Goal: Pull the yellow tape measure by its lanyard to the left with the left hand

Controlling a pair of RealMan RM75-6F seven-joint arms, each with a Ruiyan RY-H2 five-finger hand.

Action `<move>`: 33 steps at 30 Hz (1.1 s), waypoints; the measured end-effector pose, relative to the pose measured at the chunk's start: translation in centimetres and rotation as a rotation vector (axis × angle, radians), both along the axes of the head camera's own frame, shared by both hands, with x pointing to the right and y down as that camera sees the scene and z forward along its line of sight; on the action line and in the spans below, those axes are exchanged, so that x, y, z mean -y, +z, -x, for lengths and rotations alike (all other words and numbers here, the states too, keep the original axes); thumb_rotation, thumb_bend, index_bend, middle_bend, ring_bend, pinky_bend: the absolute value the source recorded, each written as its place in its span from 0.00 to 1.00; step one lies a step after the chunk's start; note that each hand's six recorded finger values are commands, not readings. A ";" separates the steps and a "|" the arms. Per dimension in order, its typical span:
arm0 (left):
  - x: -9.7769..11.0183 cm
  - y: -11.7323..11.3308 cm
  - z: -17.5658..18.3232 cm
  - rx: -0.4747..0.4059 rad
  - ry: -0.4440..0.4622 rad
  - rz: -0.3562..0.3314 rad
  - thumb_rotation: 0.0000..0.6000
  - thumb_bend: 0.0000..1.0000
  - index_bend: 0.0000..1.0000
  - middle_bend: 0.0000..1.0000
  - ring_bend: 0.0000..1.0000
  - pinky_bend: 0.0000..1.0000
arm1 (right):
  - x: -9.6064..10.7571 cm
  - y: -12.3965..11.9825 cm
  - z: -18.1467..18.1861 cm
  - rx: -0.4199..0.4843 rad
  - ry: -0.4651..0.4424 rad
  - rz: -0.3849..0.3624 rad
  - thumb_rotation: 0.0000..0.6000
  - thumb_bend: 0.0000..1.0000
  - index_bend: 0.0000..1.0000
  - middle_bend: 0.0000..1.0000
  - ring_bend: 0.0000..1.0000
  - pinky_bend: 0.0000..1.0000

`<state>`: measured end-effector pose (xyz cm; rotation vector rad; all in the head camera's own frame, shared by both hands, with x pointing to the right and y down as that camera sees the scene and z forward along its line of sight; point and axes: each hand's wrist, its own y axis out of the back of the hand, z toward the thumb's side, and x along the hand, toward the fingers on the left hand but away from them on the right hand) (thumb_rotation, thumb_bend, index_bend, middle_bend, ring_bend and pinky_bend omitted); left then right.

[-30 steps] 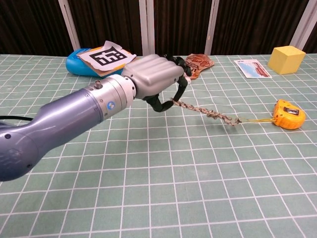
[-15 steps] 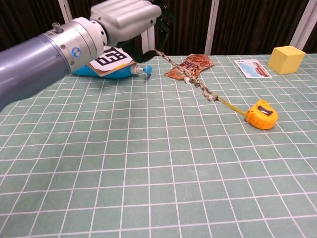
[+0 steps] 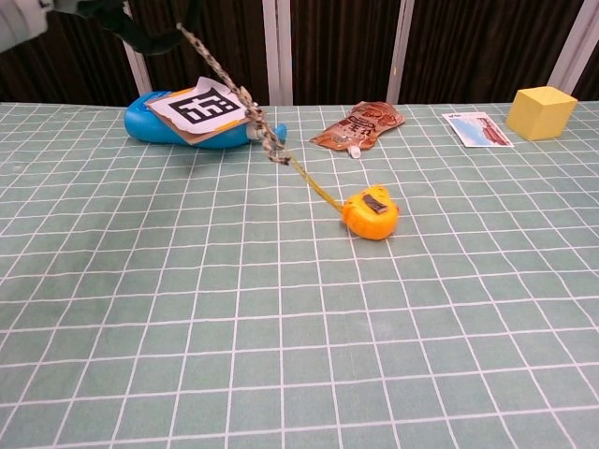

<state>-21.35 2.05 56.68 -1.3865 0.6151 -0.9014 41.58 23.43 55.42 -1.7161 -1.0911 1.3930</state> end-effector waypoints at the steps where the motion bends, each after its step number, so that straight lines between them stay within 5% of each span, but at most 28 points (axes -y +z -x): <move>1: 0.0 -0.2 0.8 0.008 -0.009 -0.003 1.00 0.56 0.56 0.13 0.00 0.01 | 0.0 0.0 0.0 -0.002 -0.002 -0.002 1.00 0.22 0.00 0.00 0.00 0.00; 15: -0.7 -3.1 11.6 0.072 -0.141 -0.032 1.00 0.56 0.55 0.13 0.00 0.01 | -0.1 -0.2 0.1 -0.019 -0.010 -0.018 1.00 0.22 0.00 0.00 0.00 0.00; 33: -3.1 -3.1 20.7 0.150 -0.264 0.007 1.00 0.54 0.53 0.12 0.00 0.01 | -0.2 -0.2 0.0 -0.033 -0.012 -0.020 1.00 0.22 0.00 0.00 0.00 0.00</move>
